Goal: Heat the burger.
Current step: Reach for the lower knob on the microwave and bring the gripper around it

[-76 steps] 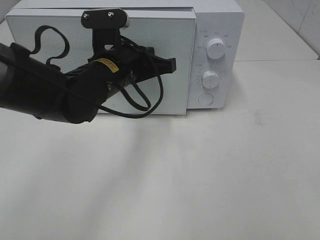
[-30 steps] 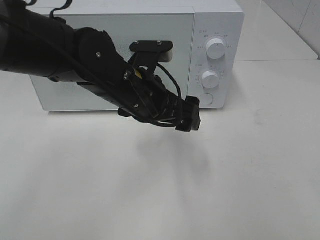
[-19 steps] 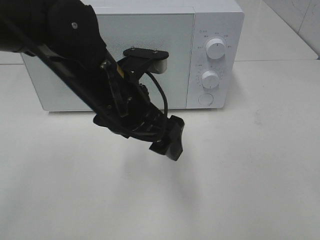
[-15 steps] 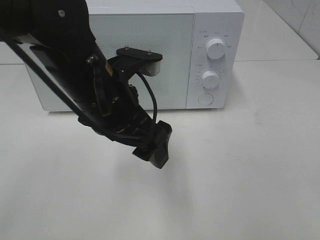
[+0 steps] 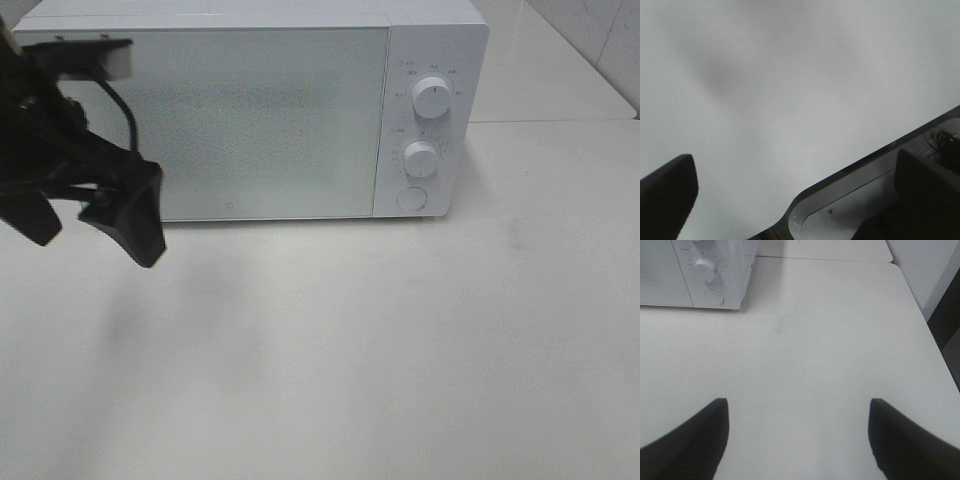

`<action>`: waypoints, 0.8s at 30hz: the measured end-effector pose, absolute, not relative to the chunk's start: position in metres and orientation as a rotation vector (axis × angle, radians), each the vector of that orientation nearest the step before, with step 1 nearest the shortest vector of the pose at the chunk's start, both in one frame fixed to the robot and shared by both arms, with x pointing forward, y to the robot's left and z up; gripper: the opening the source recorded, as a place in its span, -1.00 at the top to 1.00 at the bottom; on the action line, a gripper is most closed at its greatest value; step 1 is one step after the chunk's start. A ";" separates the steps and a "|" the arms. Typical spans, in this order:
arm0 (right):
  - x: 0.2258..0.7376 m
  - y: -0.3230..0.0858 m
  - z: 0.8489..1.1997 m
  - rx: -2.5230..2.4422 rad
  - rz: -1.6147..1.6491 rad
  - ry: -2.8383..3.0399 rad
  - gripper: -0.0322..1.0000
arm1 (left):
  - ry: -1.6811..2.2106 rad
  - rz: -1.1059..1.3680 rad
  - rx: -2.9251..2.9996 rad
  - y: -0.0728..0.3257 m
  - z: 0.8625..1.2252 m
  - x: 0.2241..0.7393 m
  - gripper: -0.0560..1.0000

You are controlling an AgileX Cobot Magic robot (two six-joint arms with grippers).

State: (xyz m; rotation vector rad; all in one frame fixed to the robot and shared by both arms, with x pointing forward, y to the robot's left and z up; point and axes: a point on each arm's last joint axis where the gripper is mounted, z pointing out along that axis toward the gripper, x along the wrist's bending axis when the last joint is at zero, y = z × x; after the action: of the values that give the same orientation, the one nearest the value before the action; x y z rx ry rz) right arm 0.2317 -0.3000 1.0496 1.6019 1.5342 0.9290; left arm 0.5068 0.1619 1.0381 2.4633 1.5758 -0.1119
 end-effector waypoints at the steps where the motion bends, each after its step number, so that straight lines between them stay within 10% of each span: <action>1: 0.232 -0.300 1.050 1.602 0.929 1.534 -0.52 | 1.576 -0.112 2.463 0.162 1.038 0.507 -0.98; 24: 0.232 -0.300 1.050 1.602 0.929 1.534 -0.52 | 1.949 0.111 2.077 0.287 1.074 0.429 -0.98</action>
State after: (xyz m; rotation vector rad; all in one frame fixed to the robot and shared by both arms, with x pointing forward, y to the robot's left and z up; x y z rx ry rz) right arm 0.2317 -0.3000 1.0496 1.6019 1.5342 0.9290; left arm 0.4293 0.2873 1.0739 2.0766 1.9491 0.1113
